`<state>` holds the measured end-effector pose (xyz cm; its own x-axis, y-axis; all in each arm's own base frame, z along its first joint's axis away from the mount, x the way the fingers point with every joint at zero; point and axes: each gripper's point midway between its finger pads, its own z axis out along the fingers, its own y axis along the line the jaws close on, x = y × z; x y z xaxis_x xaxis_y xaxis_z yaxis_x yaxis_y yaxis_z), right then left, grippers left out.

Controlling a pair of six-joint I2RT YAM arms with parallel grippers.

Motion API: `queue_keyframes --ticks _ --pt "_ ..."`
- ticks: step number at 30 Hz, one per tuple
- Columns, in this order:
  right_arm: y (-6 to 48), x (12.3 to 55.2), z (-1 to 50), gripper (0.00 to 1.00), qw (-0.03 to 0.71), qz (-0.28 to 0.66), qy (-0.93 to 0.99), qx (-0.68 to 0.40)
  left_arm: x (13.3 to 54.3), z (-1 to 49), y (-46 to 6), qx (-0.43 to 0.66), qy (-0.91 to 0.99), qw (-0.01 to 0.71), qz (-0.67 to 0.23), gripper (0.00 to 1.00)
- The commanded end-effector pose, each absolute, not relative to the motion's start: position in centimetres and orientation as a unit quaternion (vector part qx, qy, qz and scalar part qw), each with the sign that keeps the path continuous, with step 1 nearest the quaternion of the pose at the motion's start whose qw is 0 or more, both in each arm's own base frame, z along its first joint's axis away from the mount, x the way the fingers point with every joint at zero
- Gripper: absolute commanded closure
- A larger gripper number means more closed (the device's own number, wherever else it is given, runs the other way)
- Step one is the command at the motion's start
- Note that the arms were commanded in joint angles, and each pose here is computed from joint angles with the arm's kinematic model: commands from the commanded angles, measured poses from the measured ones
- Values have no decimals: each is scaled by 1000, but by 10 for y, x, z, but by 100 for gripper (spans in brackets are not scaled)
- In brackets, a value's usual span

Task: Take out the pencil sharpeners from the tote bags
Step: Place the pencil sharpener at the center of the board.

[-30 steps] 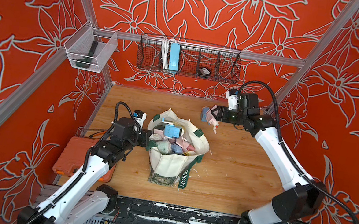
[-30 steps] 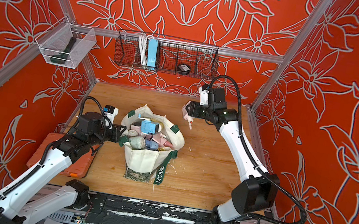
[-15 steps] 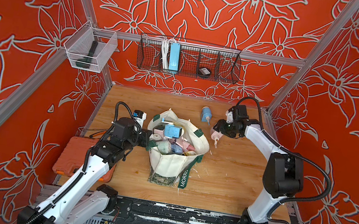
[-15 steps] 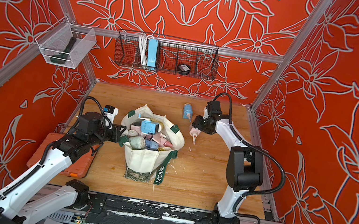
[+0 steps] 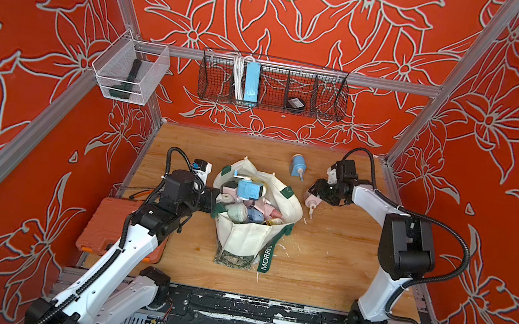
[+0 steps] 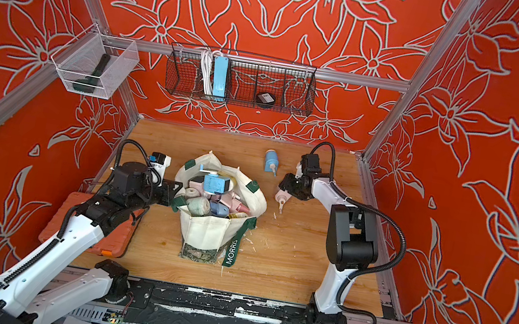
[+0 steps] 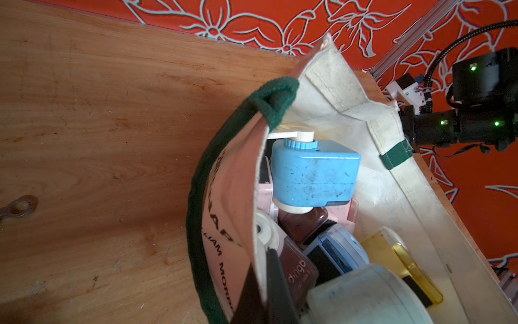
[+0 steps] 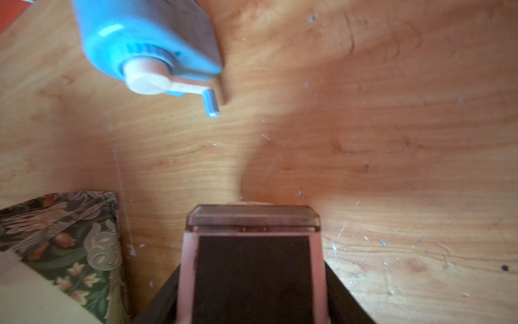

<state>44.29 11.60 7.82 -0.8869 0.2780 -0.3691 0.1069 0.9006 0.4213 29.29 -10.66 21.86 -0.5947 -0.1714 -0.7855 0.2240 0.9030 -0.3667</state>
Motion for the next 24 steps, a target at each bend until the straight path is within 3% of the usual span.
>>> queue_keyframes --ticks 1,9,18,24 --pt "111 439 65 36 206 185 955 107 296 251 -113 33 832 500 -238 100" --pt "77 433 71 16 211 92 965 124 295 252 -113 32 831 501 -239 100" --pt "40 424 102 8 227 -36 966 119 296 251 -111 29 833 500 -235 100" --pt "50 423 116 5 218 -46 971 87 296 251 -111 27 834 499 -233 100"
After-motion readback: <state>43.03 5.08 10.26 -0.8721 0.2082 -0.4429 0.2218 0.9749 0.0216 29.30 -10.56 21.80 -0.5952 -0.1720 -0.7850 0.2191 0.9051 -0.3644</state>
